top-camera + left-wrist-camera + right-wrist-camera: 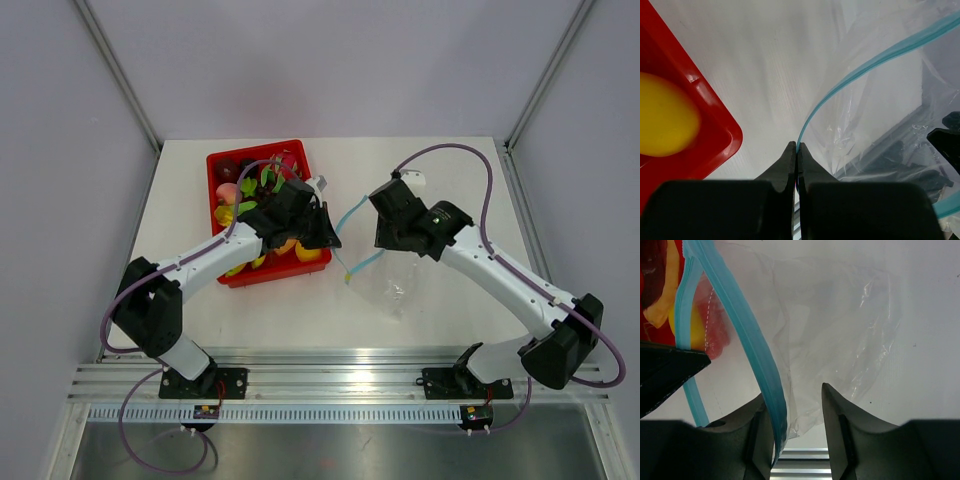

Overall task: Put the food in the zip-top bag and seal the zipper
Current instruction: Open the zipper of the food storage bag at the center of the board, then pick up the fake fruit from the bin.

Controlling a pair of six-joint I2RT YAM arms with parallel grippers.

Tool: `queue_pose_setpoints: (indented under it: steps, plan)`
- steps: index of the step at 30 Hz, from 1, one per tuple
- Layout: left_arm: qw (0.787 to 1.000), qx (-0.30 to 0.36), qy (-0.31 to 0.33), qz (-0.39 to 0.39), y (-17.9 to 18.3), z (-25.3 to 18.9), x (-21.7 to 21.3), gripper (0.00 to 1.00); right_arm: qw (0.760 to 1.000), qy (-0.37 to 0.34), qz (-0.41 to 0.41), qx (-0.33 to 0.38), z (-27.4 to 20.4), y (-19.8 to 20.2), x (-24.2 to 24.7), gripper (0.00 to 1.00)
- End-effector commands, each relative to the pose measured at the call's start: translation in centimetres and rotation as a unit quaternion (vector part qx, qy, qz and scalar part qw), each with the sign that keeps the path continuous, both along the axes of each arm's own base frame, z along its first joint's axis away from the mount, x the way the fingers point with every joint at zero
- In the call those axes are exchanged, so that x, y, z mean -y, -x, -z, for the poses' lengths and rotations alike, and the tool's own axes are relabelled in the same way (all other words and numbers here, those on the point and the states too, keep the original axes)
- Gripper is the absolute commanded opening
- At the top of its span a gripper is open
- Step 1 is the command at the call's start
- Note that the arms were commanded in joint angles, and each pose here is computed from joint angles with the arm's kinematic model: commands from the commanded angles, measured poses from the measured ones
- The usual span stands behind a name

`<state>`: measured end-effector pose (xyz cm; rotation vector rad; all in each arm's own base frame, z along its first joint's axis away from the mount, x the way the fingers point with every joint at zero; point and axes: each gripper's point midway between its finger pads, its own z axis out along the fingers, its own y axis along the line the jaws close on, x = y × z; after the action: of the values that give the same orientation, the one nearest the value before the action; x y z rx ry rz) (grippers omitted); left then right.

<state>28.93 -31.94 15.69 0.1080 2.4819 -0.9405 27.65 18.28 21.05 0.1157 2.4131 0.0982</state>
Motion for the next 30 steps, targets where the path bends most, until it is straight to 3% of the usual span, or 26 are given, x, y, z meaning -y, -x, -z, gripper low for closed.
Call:
queue_pose_setpoints:
  steps: [1,4,5,8,9,10,13,15,16,17,20,24,26,30]
  plan:
    - [1.000,0.022,0.017,0.006,-0.7,-1.1,0.5,0.00,0.999,-0.050,0.008,0.019,-2.6,0.2,-0.4,0.47]
    - [1.000,0.022,0.019,0.005,-0.7,-1.0,0.5,0.00,0.998,-0.062,0.004,0.027,-3.1,0.4,-0.5,0.42]
    - [1.000,0.020,0.019,0.005,-0.7,-1.0,0.5,0.00,0.998,-0.058,0.003,0.026,-3.0,0.5,-0.4,0.30]
    - [1.000,0.021,0.018,0.003,-0.8,-1.0,0.5,0.00,0.999,-0.050,0.003,0.019,-2.9,0.5,-0.3,0.16]
    - [1.000,0.022,0.017,0.002,-0.8,-1.0,0.4,0.00,0.999,-0.050,0.002,0.019,-2.9,0.5,-0.3,0.05]
    - [1.000,0.023,0.015,0.001,-0.9,-1.0,0.4,0.00,0.999,-0.051,0.002,0.020,-3.0,0.5,-0.3,0.00]
    - [0.999,0.041,-0.001,-0.008,-1.7,-2.1,0.0,0.00,0.998,-0.052,0.003,0.025,-2.9,0.1,-0.5,0.00]
    - [0.999,0.046,-0.028,-0.005,-1.6,-3.0,-0.8,0.15,0.999,-0.045,0.009,0.029,-2.9,-0.1,-0.3,0.00]
    - [0.997,0.067,-0.024,-0.004,-2.2,-5.0,-0.6,0.32,0.999,-0.039,0.013,0.026,-2.7,-0.3,-0.2,0.00]
    - [0.996,0.073,-0.045,0.007,-1.9,-5.4,-1.3,0.66,0.999,-0.031,0.020,0.027,-2.7,-0.4,0.1,0.00]
    - [0.988,0.128,-0.083,0.000,-3.1,-8.4,-3.0,0.95,0.999,-0.018,0.028,0.029,-2.6,-0.7,0.4,0.00]
    - [0.978,0.141,-0.149,-0.034,-3.6,-9.8,-7.2,0.96,0.999,-0.021,0.032,0.036,-2.6,-0.7,0.5,0.00]
    - [0.976,0.143,-0.151,-0.059,-3.8,-10.5,-9.1,0.94,0.999,-0.021,0.032,0.037,-2.5,-0.8,0.6,0.00]
    - [0.963,0.115,-0.156,-0.189,-6.4,-10.4,-16.2,0.73,0.998,-0.023,0.029,0.041,-2.8,-0.7,0.6,0.00]
